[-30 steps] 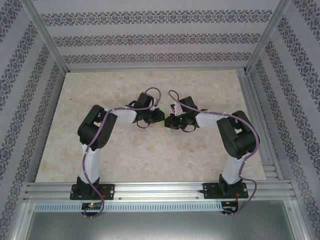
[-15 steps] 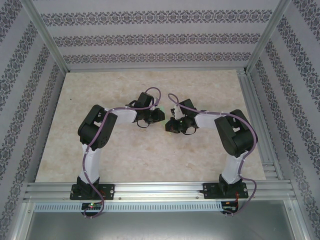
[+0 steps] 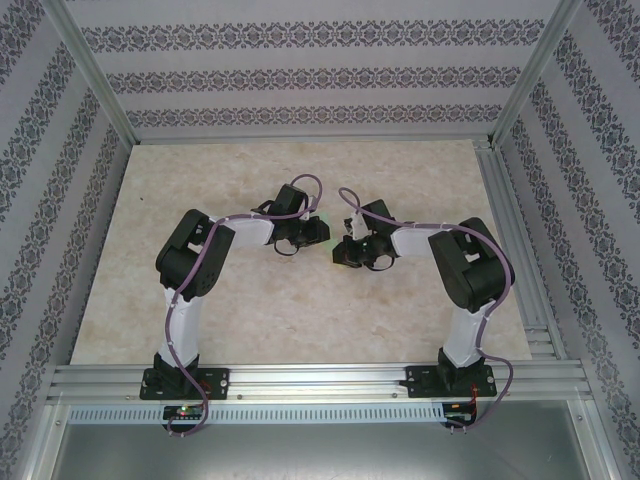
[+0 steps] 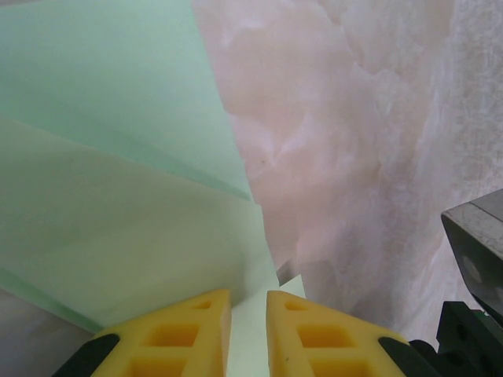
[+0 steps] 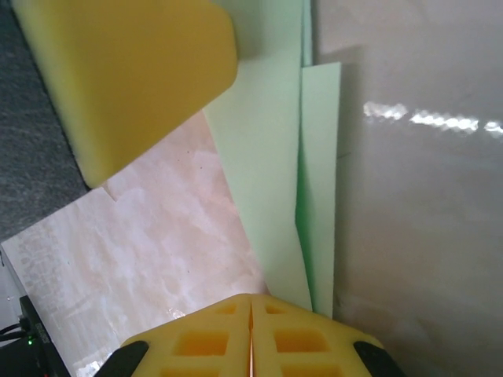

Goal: Fold a paper plane with a square sheet of paper (pick it up from the middle)
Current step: Fold the wing for the fifth time at the center of the table.

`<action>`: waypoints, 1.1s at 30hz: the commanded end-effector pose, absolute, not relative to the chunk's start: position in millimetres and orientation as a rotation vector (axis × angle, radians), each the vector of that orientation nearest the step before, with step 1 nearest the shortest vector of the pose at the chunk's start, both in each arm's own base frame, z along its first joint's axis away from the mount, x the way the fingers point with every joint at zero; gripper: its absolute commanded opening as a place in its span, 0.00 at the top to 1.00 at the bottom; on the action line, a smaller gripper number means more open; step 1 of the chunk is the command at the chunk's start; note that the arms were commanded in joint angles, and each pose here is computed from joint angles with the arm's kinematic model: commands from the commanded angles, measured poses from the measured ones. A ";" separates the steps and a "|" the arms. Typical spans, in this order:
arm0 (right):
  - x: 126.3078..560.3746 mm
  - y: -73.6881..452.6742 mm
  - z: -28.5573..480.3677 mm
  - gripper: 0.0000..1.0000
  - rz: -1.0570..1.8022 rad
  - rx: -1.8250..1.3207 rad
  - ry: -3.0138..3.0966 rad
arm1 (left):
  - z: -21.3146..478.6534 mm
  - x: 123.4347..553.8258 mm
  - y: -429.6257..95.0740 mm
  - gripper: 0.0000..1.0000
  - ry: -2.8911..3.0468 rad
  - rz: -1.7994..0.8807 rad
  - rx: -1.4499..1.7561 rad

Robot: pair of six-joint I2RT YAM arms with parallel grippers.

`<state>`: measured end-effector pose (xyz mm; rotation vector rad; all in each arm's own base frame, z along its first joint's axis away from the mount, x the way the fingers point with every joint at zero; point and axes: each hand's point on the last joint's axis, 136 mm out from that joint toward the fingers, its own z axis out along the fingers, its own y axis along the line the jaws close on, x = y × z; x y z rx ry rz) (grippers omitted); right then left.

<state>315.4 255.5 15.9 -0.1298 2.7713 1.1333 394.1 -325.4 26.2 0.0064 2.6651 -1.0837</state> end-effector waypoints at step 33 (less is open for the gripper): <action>338.3 267.1 26.9 0.90 1.162 -0.131 2.753 | 9.4 390.3 -326.7 0.79 2.732 -1.052 0.079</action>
